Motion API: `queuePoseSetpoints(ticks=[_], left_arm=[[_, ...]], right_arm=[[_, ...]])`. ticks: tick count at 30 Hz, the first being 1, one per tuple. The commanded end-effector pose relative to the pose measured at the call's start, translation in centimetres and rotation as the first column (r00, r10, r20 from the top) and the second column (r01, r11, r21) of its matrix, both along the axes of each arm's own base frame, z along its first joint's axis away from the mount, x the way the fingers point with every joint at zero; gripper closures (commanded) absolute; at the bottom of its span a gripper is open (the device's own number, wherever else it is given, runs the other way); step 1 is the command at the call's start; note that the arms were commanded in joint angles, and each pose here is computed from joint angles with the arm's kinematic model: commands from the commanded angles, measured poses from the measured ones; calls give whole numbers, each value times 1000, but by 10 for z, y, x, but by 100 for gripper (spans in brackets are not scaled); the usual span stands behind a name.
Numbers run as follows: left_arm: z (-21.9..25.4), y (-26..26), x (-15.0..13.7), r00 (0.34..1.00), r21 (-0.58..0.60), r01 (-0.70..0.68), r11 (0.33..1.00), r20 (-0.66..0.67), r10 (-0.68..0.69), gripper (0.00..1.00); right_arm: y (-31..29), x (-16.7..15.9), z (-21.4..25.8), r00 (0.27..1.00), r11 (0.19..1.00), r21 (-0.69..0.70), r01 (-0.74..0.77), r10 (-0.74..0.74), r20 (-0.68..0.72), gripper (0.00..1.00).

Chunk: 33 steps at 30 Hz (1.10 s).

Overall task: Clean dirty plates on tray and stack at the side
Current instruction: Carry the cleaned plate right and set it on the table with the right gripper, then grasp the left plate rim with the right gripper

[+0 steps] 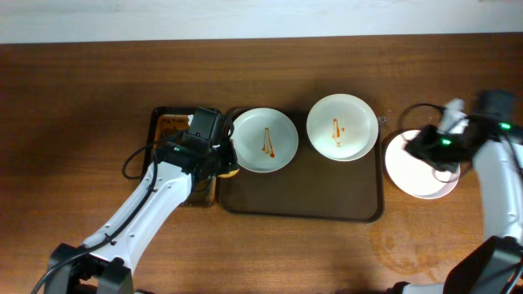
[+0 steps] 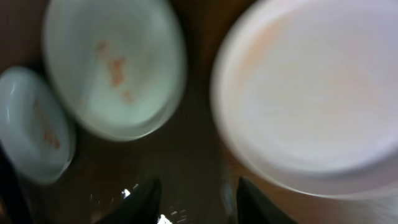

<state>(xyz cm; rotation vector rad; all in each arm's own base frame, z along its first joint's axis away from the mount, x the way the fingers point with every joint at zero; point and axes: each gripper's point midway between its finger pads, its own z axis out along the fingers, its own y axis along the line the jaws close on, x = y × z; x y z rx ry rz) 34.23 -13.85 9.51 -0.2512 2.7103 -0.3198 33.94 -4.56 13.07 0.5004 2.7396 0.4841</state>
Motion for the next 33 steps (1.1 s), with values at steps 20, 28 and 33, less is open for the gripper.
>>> queuePoseSetpoints(ticks=[20,28,33], left_arm=[[14,-4,18,995,-14,9,1000,99,-8,100],[14,-4,18,995,-15,10,1000,99,-8,100],[14,-4,18,995,-14,10,1000,98,-8,100]], right_arm=[[222,40,-108,961,965,88,-246,254,-105,76],[229,46,-125,959,962,88,-257,265,-96,76],[228,42,-127,957,962,87,-257,266,-117,84]])
